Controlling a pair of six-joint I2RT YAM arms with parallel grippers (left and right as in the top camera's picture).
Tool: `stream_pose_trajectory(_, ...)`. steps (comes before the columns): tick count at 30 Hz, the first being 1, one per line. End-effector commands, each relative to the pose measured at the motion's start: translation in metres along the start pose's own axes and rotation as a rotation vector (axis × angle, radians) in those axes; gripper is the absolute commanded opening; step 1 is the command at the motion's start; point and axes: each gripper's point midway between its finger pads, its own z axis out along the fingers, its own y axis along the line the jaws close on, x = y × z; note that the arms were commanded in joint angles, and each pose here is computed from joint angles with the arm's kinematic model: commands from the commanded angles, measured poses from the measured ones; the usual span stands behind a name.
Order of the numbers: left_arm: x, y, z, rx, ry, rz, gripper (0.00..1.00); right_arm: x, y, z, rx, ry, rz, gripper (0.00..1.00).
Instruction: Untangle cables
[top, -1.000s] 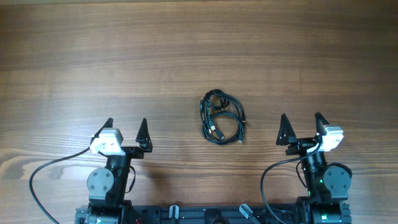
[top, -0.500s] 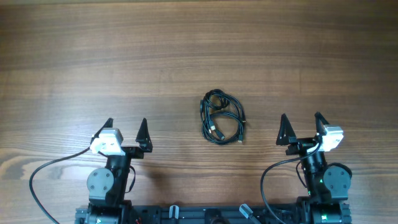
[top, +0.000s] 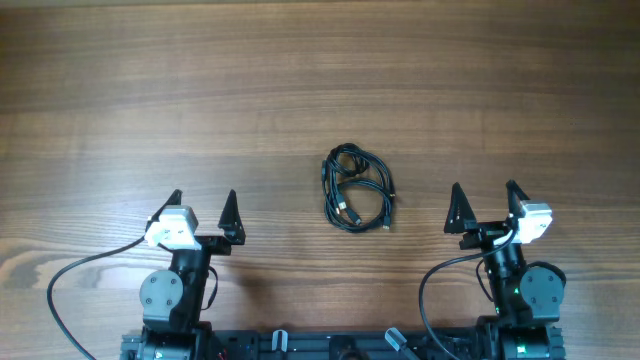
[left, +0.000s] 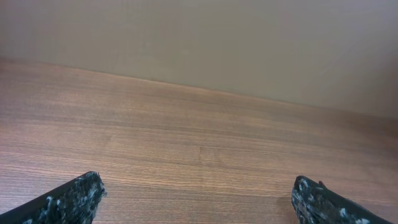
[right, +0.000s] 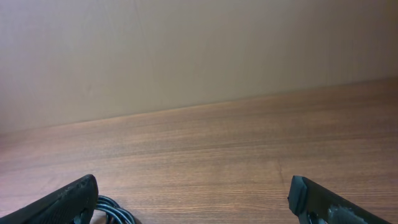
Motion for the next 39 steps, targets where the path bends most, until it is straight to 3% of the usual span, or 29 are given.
stream_pose_trajectory(1,0.003,-0.001,0.000,0.008,0.009,0.020,1.00,-0.002,-0.001,0.000,0.008,-0.009,0.008,1.00)
stream_pose_trajectory(8,0.001,0.000,0.000,0.002,0.000,0.020,1.00,-0.002,-0.001,0.000,0.008,-0.009,0.008,1.00)
stream_pose_trajectory(14,-0.025,-0.006,-0.001,0.027,-0.104,0.020,1.00,-0.002,-0.001,0.000,0.008,-0.009,0.008,1.00)
stream_pose_trajectory(16,-0.036,-0.019,-0.004,0.097,-0.130,0.025,1.00,-0.002,-0.001,0.000,0.008,-0.009,0.008,1.00)
stream_pose_trajectory(23,-0.084,-0.037,-0.019,0.143,-0.117,0.003,1.00,-0.002,-0.001,0.000,0.008,-0.009,0.008,1.00)
stream_pose_trajectory(29,-0.121,-0.045,-0.009,0.121,-0.007,-0.005,1.00,-0.002,-0.001,0.000,0.008,-0.009,0.008,1.00)
stream_pose_trajectory(39,-0.128,-0.076,0.046,0.213,0.417,-0.063,1.00,-0.002,-0.001,0.000,0.008,-0.009,0.008,1.00)
